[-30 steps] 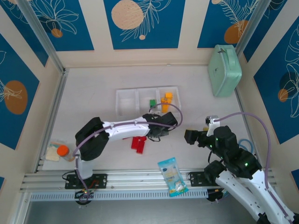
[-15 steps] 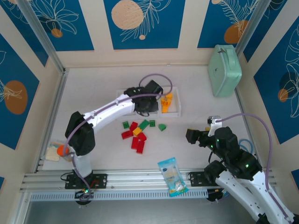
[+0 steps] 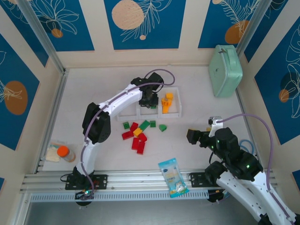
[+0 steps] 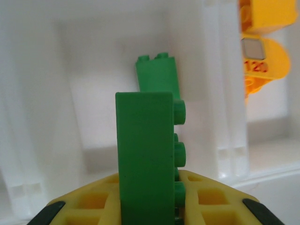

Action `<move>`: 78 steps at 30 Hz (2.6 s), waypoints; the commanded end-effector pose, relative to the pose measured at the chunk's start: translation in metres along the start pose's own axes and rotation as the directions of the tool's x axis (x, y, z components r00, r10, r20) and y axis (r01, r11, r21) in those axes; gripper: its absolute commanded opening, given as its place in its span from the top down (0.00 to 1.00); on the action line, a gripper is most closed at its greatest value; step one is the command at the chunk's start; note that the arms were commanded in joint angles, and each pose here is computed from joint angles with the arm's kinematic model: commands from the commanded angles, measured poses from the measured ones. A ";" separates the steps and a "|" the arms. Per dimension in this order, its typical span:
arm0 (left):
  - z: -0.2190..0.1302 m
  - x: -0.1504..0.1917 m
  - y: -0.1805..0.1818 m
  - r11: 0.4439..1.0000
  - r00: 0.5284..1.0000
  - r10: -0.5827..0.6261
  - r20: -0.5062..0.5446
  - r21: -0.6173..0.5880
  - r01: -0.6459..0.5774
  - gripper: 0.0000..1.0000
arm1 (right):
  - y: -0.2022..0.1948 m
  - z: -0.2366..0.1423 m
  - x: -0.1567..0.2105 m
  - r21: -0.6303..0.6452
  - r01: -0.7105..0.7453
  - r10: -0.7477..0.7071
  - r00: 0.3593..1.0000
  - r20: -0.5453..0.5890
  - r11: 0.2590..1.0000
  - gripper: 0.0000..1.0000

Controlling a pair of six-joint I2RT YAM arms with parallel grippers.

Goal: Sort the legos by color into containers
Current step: Place the lego in the container, then pick up the lego from the center of the table.

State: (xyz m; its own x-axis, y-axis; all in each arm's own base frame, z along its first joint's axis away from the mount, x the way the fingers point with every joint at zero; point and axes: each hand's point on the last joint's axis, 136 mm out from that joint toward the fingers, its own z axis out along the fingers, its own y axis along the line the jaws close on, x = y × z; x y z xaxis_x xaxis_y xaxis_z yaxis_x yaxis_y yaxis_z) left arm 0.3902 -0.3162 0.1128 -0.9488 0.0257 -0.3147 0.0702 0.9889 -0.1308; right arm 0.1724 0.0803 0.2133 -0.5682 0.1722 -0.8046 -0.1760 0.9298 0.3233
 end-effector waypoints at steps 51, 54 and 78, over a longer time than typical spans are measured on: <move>-0.040 0.123 -0.071 0.877 0.880 0.451 -0.150 0.254 -0.407 0.07 | 0.050 0.013 0.047 -0.209 0.101 -0.143 0.970 -0.198 0.973 0.01; -0.031 0.125 -0.075 0.874 0.871 0.462 -0.169 0.256 -0.414 0.09 | 0.054 0.017 0.040 -0.249 -0.025 -0.038 0.969 -0.245 0.968 0.01; 0.034 0.116 -0.076 0.807 0.767 0.590 -0.251 0.174 -0.564 0.20 | 0.065 0.015 0.052 -0.325 -0.402 0.235 0.863 -0.447 0.856 0.01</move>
State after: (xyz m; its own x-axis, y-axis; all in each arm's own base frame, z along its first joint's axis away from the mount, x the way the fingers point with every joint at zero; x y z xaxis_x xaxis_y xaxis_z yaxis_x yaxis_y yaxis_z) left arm 0.2842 -0.4030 0.0661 -0.7872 0.6020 -0.1335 0.6161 0.7768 -0.1300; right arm 0.1494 0.1502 0.1828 -0.8799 0.2244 -0.4188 -0.1817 0.6555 0.7330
